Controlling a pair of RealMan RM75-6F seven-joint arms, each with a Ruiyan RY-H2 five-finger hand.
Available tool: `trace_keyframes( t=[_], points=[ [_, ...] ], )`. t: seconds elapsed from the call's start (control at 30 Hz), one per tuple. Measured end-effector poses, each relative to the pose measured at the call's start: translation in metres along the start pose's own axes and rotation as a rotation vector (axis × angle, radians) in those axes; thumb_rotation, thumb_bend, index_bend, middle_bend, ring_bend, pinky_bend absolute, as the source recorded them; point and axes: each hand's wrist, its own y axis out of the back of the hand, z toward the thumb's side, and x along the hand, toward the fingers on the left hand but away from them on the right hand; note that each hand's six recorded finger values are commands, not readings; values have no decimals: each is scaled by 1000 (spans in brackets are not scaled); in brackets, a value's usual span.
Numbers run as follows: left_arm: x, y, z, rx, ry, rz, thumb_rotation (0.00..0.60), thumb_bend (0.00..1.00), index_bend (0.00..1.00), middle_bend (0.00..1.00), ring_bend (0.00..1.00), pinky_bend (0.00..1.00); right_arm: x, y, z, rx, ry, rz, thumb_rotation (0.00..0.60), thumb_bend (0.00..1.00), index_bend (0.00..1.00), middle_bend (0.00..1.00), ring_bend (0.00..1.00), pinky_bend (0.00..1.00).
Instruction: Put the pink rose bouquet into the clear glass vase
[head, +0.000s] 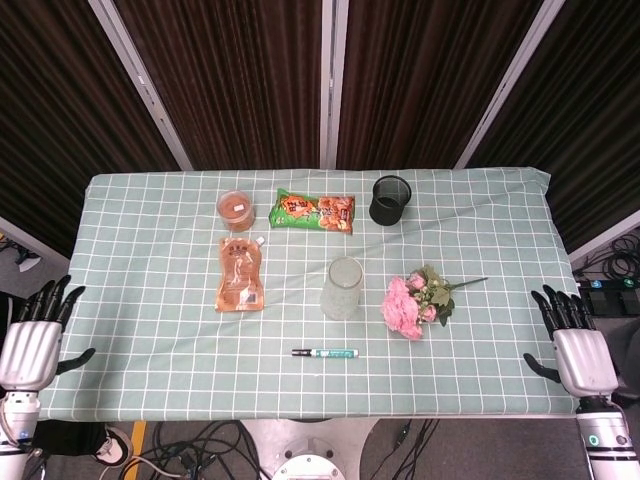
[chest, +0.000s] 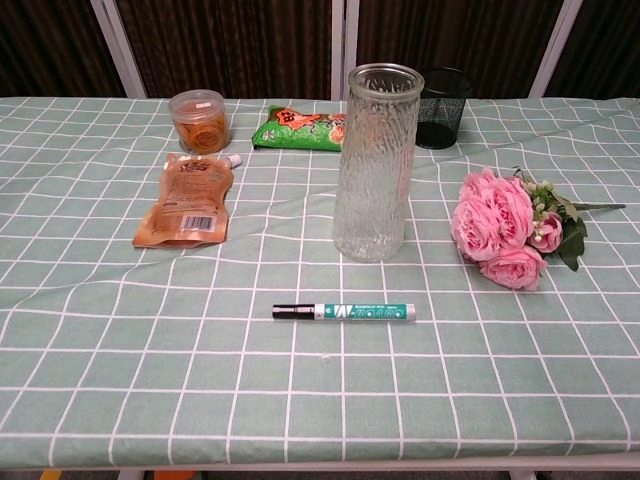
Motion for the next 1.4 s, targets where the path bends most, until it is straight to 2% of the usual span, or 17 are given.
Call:
trace_keyframes(
  t=[0.17, 0.37, 0.5, 0.8, 1.07, 1.4],
  points=[
    [-1, -4, -6, -1, 10, -17, 600, 0, 121, 0, 0, 138, -14, -15, 0, 2, -13, 59, 600, 103, 0, 0, 0, 0],
    [-1, -8, -15, -9, 26, -23, 600, 0, 121, 0, 0, 138, -43, -32, 12, 71, 60, 145, 600, 131, 0, 0, 0, 0],
    [-3, -7, -20, 4, 37, -22, 600, 0, 121, 0, 0, 136, -74, -37, 32, 153, 131, 173, 600, 131, 0, 0, 0, 0],
    [-7, -7, -21, 0, 40, -18, 600, 0, 121, 0, 0, 136, -118, -58, 86, 188, 232, 231, 600, 122, 0, 0, 0, 0],
    [-4, -7, -14, -1, 10, -33, 600, 0, 121, 0, 0, 135, -132, -72, 133, 221, 329, 251, 600, 107, 0, 0, 0, 0],
    [-7, -7, -16, -20, 5, -50, 600, 0, 121, 0, 0, 136, -148, -99, 158, 160, 359, 313, 600, 117, 0, 0, 0, 0]
  ],
)
